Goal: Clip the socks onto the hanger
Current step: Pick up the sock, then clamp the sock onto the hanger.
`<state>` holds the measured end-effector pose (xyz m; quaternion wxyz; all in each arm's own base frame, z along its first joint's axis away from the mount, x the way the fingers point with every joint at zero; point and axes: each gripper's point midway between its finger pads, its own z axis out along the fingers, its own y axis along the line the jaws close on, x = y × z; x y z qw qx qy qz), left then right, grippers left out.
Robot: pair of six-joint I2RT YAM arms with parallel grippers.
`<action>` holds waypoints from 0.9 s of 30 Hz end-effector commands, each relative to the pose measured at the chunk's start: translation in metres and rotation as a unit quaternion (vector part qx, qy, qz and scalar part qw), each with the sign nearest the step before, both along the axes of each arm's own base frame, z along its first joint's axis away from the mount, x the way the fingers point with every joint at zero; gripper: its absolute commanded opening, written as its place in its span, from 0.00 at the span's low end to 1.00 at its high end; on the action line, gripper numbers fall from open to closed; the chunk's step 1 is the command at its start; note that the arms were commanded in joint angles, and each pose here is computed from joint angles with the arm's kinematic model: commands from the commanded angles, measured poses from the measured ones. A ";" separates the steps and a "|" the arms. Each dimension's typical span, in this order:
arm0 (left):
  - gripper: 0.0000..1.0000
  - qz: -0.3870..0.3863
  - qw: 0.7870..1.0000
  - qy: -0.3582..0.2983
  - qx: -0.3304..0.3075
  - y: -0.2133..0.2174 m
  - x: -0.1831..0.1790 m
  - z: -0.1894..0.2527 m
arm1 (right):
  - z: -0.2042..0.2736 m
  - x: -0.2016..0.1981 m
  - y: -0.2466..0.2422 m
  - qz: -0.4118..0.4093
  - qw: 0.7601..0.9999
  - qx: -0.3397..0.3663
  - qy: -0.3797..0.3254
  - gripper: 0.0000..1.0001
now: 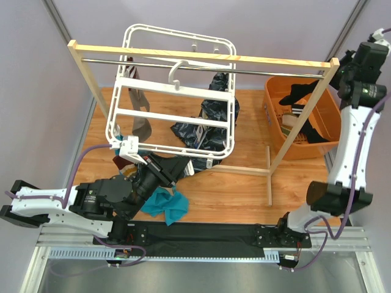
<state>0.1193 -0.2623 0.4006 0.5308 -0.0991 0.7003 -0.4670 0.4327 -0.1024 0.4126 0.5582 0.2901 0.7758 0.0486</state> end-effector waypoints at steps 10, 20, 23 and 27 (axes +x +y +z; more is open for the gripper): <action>0.00 0.012 1.000 -0.003 0.029 0.006 0.003 -0.020 | 0.093 -0.217 0.046 -0.032 0.993 -0.043 -0.107 0.00; 0.00 0.007 1.000 0.014 0.017 0.010 0.001 -0.022 | 0.040 -0.280 0.173 0.226 0.962 0.132 -0.076 0.00; 0.00 0.011 1.000 0.018 0.011 0.012 0.002 -0.022 | 0.033 -0.297 0.197 0.295 0.941 0.154 -0.059 0.00; 0.00 0.013 1.000 0.022 0.009 0.010 0.002 -0.024 | 0.014 -0.310 0.232 0.396 0.891 0.221 -0.006 0.00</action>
